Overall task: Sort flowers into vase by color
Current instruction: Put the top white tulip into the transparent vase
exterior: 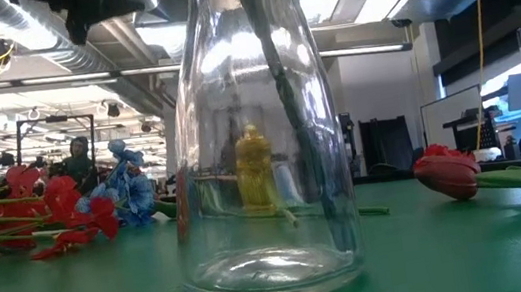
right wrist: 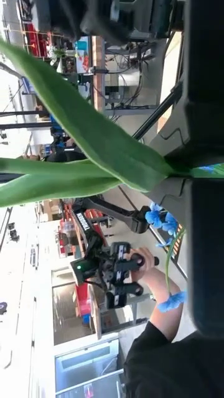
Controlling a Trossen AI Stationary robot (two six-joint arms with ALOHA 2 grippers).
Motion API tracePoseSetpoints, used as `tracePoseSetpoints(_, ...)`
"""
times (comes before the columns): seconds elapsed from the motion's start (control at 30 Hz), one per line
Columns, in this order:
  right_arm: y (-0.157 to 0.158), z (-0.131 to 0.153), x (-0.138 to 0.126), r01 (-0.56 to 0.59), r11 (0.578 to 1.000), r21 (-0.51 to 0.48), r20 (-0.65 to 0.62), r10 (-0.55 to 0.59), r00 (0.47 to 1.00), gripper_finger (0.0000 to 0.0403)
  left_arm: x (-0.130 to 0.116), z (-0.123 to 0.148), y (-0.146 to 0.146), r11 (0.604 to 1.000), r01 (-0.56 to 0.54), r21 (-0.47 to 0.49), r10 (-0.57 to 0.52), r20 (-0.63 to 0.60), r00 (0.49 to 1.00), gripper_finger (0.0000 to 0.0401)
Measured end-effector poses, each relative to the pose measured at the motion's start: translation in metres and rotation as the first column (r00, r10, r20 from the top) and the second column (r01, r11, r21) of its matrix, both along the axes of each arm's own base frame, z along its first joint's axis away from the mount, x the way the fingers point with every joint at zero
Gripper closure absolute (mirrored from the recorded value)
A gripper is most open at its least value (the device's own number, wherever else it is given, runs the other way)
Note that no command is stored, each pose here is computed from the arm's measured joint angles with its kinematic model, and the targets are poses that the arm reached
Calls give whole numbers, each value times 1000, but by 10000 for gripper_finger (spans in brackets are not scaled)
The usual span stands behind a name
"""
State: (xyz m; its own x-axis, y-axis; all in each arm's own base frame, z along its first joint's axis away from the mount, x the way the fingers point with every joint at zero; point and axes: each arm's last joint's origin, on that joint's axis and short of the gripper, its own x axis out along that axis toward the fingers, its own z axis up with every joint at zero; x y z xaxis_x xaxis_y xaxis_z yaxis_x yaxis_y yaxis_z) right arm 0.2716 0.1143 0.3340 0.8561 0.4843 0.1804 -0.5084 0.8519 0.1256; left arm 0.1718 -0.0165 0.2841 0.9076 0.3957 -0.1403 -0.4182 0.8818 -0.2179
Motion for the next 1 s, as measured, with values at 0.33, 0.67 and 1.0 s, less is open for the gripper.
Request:
tracePoseSetpoints(0.33, 8, -18, 17, -16, 1000, -11, -24, 16, 1000, 398, 0, -6, 5, 999, -7, -31, 6, -45, 999, 277)
tracePoseSetpoints(0.67, 9, -36, 22, -18, 997, -72, -137, 8, 991, 386, 0, -5, 1, 999, 22, -33, -23, -41, 999, 277)
tracePoseSetpoints(1.0, 9, -35, 22, 3, 995, -97, -116, -15, 993, 282, 1, -1, 2, 1000, 20, -17, -20, 0, 1000, 277)
